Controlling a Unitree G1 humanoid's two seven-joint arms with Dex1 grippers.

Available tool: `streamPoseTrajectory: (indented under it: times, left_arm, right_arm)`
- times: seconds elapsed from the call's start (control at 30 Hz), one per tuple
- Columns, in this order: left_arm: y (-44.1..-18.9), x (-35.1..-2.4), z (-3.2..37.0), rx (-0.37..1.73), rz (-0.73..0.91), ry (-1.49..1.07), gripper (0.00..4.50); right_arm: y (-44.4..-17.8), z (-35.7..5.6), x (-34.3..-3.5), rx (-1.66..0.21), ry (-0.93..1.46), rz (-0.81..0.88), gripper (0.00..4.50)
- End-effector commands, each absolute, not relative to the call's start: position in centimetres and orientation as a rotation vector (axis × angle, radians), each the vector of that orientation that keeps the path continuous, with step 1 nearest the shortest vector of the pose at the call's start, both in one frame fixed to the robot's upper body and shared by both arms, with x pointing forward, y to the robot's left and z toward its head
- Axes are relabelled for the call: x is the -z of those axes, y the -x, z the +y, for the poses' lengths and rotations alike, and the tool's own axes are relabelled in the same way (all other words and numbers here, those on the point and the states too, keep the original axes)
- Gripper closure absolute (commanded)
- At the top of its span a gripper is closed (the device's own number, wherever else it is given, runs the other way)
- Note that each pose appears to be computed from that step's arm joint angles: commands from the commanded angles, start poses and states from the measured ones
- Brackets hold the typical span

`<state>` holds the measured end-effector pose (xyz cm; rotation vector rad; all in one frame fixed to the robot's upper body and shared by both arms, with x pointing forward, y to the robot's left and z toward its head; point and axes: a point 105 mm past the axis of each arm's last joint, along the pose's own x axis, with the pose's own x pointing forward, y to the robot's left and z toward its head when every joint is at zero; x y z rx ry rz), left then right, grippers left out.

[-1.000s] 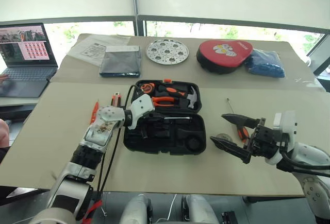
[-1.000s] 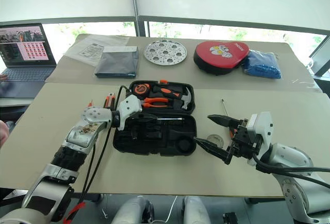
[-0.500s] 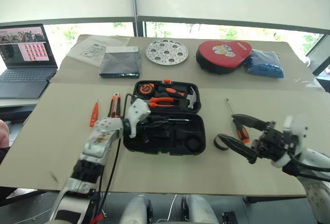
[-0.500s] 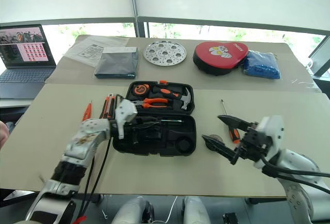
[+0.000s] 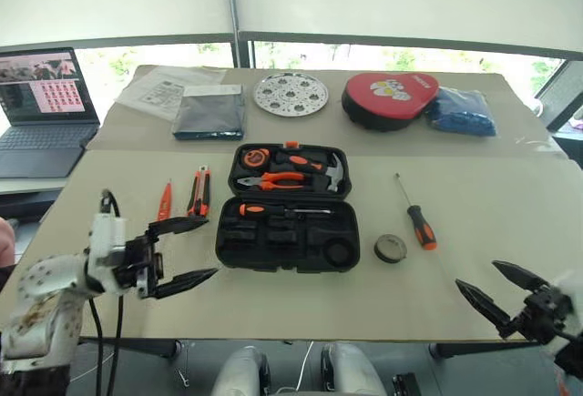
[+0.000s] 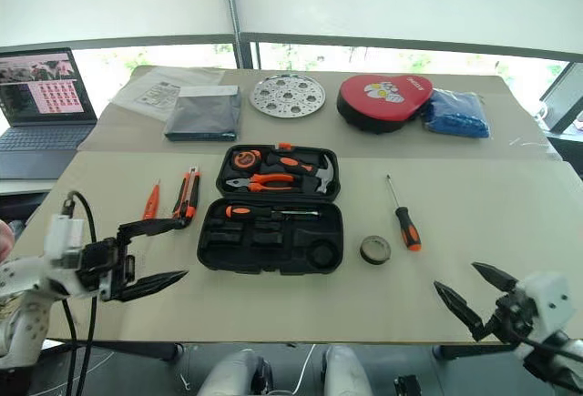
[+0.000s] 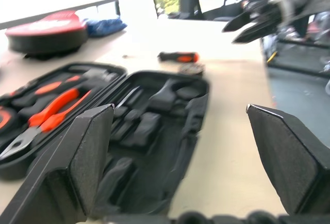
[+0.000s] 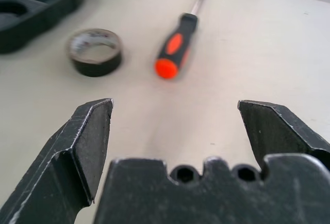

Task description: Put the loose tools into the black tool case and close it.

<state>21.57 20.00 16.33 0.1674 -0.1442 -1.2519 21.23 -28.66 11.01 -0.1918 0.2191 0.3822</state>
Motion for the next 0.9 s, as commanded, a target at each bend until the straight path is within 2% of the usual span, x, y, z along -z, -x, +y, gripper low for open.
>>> streamPoseTrajectory:
  times: [0.03,0.17,0.37,0.47,0.57,0.67,0.73,0.77,0.83,0.9]
  left_arm:
    - [-21.4,-18.4,19.4,1.281,-0.242,-0.174,0.07]
    - [-21.9,-18.6,18.8,1.269,-0.259,-0.155,0.07]
    - [-21.7,-17.7,17.9,1.303,-0.225,-0.168,0.07]
    - [-21.3,-17.2,17.7,1.33,-0.197,-0.198,0.0]
    - [-21.3,-17.4,17.7,1.316,-0.202,-0.207,0.0]
    - [-21.2,-17.5,17.8,1.302,-0.202,-0.205,0.0]
    - [-21.2,-17.5,18.0,1.286,-0.202,-0.204,0.0]
    - [-21.3,-17.5,18.1,1.272,-0.203,-0.201,0.0]
    - [-21.4,-17.6,18.6,1.233,-0.204,-0.193,0.0]
    - [-21.4,-17.4,19.1,1.199,-0.192,-0.18,0.0]
  right_arm:
    - [-24.8,-26.7,-13.3,-0.406,0.202,0.262,0.0]
    - [-27.7,-25.2,-13.3,-0.455,0.157,0.39,0.0]
    - [-30.5,-25.8,-10.8,-0.398,0.199,0.591,0.0]
    - [-32.2,-26.7,-9.5,-0.313,0.268,0.659,0.66]
    - [-32.7,-27.7,-9.1,-0.24,0.299,0.701,1.7]
    - [-33.1,-27.3,-10.1,-0.263,0.266,0.646,2.76]
    - [-33.6,-26.9,-12.0,-0.305,0.256,0.544,3.42]
    - [-33.9,-26.3,-13.4,-0.356,0.272,0.474,3.57]
    - [-33.8,-23.9,-16.4,-0.539,0.381,0.319,3.56]
    - [-32.8,-20.4,-18.1,-0.788,0.539,0.215,3.56]
